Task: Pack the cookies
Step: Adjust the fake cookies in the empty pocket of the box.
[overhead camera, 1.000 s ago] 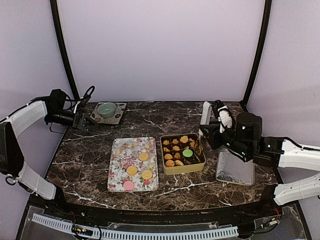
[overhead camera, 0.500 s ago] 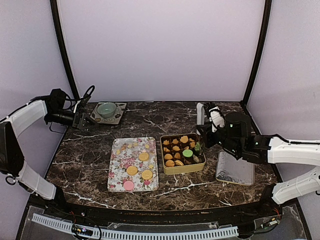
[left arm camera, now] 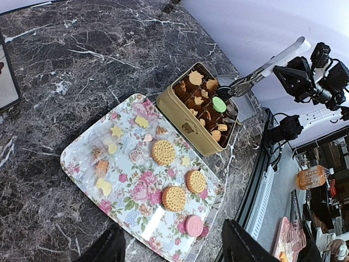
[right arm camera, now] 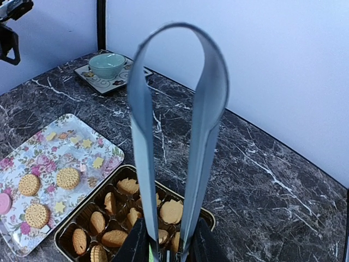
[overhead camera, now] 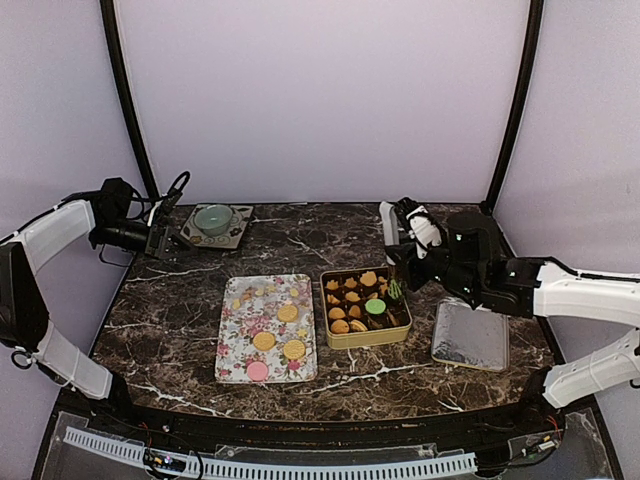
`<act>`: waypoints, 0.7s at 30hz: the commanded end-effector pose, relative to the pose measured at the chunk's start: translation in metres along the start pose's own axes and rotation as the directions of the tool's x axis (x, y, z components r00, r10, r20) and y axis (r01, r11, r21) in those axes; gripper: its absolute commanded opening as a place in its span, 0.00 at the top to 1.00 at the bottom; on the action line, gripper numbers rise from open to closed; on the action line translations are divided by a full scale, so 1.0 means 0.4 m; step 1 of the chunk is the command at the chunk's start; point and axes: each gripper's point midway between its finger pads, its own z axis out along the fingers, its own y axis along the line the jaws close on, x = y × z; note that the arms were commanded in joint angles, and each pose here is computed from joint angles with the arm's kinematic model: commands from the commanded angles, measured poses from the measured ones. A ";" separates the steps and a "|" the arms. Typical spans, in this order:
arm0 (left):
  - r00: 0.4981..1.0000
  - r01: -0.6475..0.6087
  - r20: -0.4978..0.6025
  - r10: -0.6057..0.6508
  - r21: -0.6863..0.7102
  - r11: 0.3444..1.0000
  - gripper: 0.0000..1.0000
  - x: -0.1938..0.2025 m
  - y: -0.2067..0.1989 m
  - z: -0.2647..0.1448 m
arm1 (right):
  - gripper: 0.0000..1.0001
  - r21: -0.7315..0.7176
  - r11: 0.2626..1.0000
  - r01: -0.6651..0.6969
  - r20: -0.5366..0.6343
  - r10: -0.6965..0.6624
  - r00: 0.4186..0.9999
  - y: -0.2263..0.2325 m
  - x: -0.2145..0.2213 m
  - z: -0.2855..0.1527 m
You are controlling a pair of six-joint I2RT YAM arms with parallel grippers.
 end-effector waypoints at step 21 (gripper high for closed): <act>1.000 0.008 0.010 -0.008 0.018 1.000 0.38 -0.028 -0.015 -0.014 | 1.00 -0.154 0.970 0.190 -0.026 -0.196 0.980 0.040 0.049 -0.009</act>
